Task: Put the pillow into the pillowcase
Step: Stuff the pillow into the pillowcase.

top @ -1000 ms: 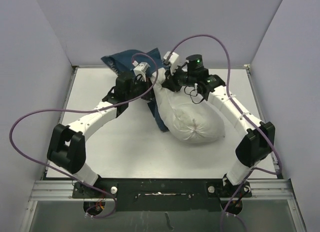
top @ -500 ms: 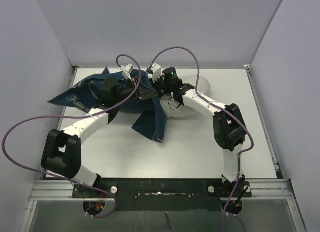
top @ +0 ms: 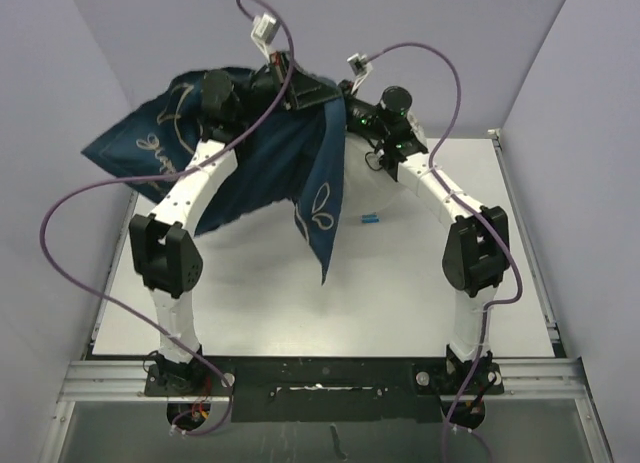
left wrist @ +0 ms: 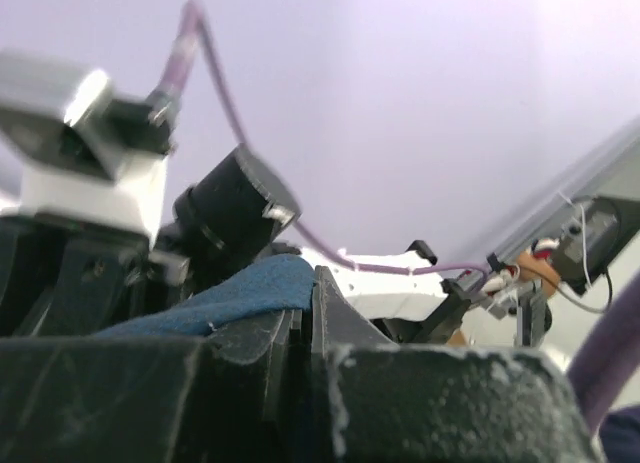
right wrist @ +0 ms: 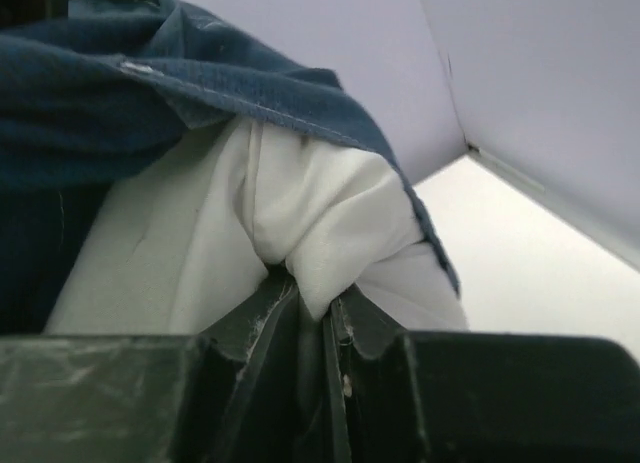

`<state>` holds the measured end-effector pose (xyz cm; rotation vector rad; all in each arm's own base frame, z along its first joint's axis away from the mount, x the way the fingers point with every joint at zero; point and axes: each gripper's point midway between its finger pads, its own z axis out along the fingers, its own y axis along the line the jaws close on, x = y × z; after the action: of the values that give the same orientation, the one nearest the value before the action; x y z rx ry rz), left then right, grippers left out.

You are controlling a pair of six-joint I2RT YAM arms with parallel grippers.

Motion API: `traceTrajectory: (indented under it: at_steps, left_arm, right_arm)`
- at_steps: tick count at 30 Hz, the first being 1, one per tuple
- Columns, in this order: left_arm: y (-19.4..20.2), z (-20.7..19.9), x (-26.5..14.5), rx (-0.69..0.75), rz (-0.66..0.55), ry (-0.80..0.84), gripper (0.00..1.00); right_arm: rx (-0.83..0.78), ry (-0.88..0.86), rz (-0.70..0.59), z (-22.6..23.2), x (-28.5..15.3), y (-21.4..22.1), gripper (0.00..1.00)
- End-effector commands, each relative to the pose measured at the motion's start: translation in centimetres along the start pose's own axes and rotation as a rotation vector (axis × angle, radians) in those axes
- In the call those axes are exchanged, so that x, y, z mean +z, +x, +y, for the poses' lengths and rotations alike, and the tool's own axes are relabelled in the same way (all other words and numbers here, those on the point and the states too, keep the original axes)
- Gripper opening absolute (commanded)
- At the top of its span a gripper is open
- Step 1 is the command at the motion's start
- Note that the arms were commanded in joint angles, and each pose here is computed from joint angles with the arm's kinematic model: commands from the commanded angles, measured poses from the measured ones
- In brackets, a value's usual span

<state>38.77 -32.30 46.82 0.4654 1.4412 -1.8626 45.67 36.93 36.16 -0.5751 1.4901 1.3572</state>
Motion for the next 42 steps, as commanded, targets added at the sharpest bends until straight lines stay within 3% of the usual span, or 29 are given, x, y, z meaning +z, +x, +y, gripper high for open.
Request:
traceTrajectory:
  at_steps: [1, 4, 7, 11, 16, 20, 24, 29, 33, 35, 39, 42]
  left_arm:
    - [-0.4, -6.7, 6.6, 0.135, 0.026, 0.264, 0.0]
    - [2.4, -6.7, 9.2, 0.05, 0.118, 0.322, 0.0]
    - [6.3, -4.2, 9.9, -0.104, 0.205, 0.309, 0.0]
    - [10.8, 1.6, 8.6, -0.291, 0.233, 0.175, 0.0]
    - [13.9, 5.3, 6.2, -0.349, 0.258, -0.029, 0.0]
    - [17.1, 4.6, 5.1, -0.379, 0.358, -0.082, 0.0]
    - [21.8, 0.9, 4.1, -0.492, 0.514, 0.005, 0.0]
    - [23.5, -1.7, 2.6, -0.501, 0.511, 0.036, 0.0]
    - [24.9, 1.3, -0.2, -0.529, 0.479, -0.045, 0.0]
    - [24.5, 3.9, -2.1, -0.538, 0.408, -0.108, 0.0]
    - [24.0, 6.4, -4.4, -0.541, 0.349, -0.169, 0.0]
    - [23.8, 7.3, -4.9, -0.543, 0.348, -0.184, 0.0]
  right_arm:
    - [-0.153, -0.324, -0.147, 13.0, -3.0, -7.7, 0.0]
    - [-0.121, -0.198, -0.174, 9.5, -6.7, -8.6, 0.0]
    - [-0.149, -0.086, -0.192, 7.5, -10.7, -8.6, 0.0]
    - [-0.241, 0.132, -0.116, 6.9, -12.4, -2.3, 0.0]
    - [-0.21, 0.321, -0.043, 3.0, -14.1, 4.6, 0.0]
    - [-0.212, 0.473, 0.02, -1.4, -13.9, 10.4, 0.0]
    - [-0.188, 0.525, 0.131, -5.1, -12.8, 16.1, 0.0]
    - [-0.193, 0.475, 0.182, -5.9, -9.2, 19.0, 0.01]
    - [-0.244, 0.37, 0.194, -5.0, -9.0, 18.9, 0.32]
    - [-0.298, 0.228, 0.2, -3.5, -10.0, 17.8, 0.44]
    - [-0.461, -0.041, 0.198, -0.4, -13.5, 13.9, 0.8]
    - [-0.594, -0.142, 0.201, 0.9, -16.5, 10.3, 0.98]
